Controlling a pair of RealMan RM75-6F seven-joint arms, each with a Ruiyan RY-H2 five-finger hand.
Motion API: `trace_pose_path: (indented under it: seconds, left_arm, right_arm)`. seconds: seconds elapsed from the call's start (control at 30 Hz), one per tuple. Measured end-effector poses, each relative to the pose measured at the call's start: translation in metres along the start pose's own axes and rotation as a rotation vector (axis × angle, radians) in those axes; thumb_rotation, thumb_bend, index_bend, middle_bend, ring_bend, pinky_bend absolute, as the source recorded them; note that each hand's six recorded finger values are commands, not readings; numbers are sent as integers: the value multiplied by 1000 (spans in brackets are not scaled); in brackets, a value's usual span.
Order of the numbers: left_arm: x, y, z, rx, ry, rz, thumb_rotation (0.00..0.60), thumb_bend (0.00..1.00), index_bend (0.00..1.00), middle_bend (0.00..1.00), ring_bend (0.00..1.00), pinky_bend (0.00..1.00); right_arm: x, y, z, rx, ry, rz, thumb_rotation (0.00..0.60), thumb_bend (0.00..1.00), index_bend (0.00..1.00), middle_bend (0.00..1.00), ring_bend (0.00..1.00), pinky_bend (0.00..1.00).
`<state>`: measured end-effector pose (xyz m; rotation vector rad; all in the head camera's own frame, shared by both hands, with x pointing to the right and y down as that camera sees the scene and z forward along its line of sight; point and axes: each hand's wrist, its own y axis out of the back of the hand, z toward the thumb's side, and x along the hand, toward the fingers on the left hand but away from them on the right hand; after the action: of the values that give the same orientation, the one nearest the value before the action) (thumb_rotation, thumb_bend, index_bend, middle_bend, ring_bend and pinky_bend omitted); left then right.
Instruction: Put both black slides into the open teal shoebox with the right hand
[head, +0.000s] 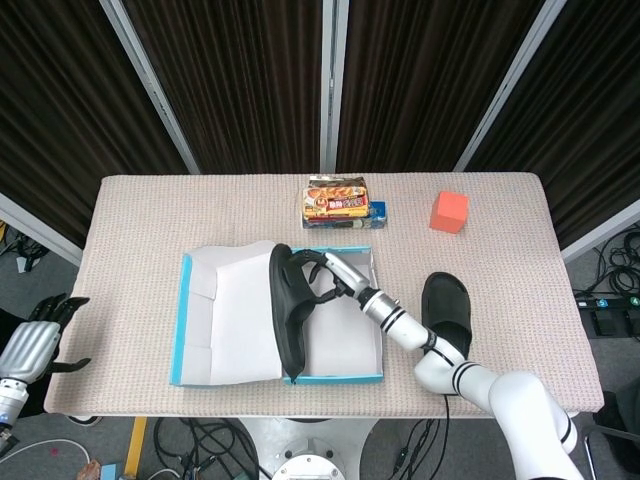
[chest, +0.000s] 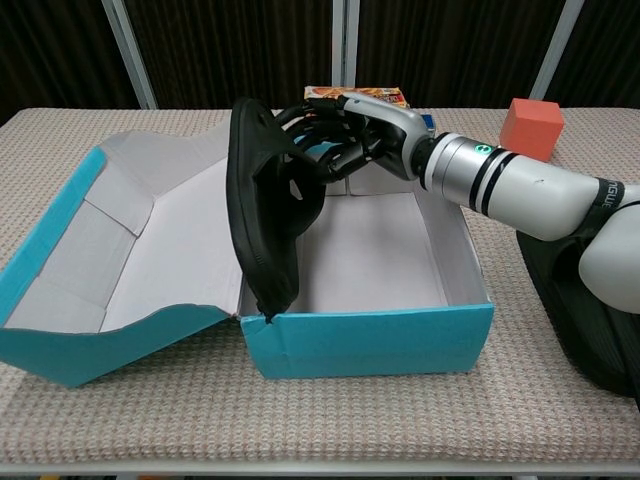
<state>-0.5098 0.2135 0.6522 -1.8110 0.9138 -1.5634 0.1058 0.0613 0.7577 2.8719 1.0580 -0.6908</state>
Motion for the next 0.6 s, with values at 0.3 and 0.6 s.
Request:
trace_pose_path:
  seconds: [0.3, 0.6]
  left_arm:
    - [-1, -2, -2, -2, 2, -5, 600, 129, 102, 108, 3, 40]
    - [-1, -5, -2, -3, 0, -12, 600, 129, 102, 108, 3, 41]
  right_arm:
    - [5, 0, -5, 118, 5, 11, 600, 214, 464, 450, 336, 463]
    - [8, 4, -3, 226, 29, -2, 600, 219, 464, 451, 336, 466]
